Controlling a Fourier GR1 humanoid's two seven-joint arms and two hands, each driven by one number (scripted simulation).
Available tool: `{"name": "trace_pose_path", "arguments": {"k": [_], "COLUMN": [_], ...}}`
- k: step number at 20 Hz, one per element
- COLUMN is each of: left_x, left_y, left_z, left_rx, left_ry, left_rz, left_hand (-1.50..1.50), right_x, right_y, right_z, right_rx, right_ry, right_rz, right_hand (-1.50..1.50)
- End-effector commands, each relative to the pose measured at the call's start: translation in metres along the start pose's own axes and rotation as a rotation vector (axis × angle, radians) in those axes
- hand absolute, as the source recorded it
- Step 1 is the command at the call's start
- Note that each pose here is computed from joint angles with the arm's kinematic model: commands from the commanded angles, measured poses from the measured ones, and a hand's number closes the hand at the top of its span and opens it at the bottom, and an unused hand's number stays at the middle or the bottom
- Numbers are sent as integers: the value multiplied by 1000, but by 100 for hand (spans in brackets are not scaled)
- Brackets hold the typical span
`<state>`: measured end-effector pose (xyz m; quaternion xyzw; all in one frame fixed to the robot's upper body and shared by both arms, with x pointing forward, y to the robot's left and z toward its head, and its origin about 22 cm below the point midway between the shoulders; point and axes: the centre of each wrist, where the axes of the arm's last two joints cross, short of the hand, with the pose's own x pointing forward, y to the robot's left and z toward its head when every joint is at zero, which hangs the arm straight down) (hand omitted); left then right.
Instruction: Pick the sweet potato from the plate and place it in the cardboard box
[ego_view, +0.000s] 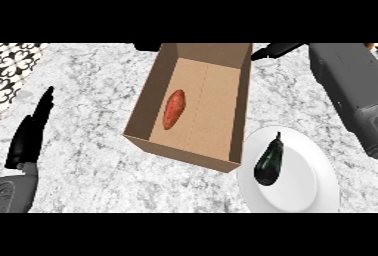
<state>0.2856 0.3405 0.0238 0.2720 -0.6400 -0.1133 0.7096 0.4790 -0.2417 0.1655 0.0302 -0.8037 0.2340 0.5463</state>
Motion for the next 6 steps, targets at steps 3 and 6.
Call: {"name": "trace_pose_path", "arguments": {"k": [3,6], "left_x": [11,12], "left_y": [2,0], "left_z": [0,-6], "left_rx": [-20,8], "left_ry": [-29,-15], "left_rz": [1,-6], "left_hand": [0,0], "right_x": [-6,0], "right_y": [-71,-94], "right_z": [46,59], "right_rx": [28,74], "right_ry": [22,27], "right_rz": [47,75], "right_hand": [-150,-150]}}
